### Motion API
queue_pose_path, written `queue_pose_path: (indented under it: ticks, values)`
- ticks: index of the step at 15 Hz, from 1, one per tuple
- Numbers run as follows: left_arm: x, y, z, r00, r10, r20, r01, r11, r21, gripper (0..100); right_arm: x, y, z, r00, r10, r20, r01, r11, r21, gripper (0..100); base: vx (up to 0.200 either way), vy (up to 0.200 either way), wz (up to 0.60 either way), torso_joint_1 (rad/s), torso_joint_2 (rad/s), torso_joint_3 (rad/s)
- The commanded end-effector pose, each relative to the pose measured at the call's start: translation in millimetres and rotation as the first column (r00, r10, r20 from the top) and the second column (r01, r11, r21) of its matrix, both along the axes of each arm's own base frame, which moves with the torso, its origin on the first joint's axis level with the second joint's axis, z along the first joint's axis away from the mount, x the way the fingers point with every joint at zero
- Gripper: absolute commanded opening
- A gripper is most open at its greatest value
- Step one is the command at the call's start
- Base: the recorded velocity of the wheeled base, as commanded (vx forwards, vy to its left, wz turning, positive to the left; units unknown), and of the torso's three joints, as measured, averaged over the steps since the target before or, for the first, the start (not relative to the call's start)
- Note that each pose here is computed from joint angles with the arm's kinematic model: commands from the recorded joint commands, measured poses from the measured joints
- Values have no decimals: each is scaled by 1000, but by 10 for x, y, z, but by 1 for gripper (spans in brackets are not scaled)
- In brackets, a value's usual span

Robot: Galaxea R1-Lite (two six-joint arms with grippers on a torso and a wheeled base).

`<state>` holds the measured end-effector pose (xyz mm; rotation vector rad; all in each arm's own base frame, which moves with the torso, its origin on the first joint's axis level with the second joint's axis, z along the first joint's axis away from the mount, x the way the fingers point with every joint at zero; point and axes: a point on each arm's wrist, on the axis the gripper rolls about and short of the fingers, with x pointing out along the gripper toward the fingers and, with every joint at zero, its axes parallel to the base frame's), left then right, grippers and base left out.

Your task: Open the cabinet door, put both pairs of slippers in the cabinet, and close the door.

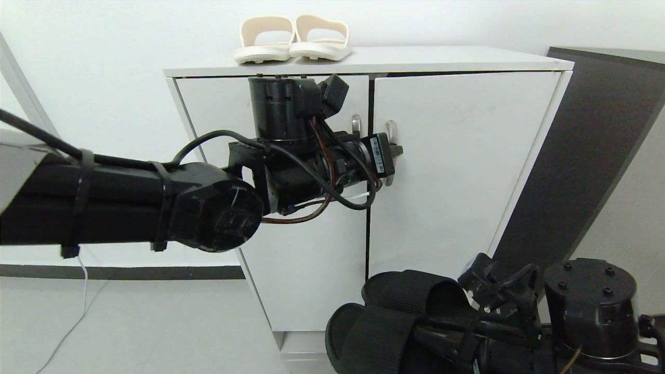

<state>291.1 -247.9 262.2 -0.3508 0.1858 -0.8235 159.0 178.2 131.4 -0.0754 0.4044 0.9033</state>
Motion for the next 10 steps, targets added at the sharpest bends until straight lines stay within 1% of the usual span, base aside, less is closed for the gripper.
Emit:
queue_pose_path:
  ticks: [1, 5, 8, 10]
  values:
    - [-205, 133, 52, 1000, -4, 13, 5, 1000, -10, 0, -35, -26, -28, 1000, 25, 1, -25, 1000, 5, 0, 0, 0, 0, 0, 0, 0]
    - [-469, 216, 117, 999, -38, 20, 38, 999, -16, 0, -126, -95, -126, 991, 128, 40, -128, 992, -9, 0, 0, 0, 0, 0, 0, 0]
    - [-654, 305, 156, 998, -59, 26, 60, 998, -19, 0, -188, -137, -155, 983, 183, 34, -183, 983, 3, 0, 0, 0, 0, 0, 0, 0]
    - [-638, 348, 163, 998, -49, 27, 49, 999, -22, 0, -207, -151, -164, 977, 208, 45, -208, 978, -8, 0, 0, 0, 0, 0, 0, 0]
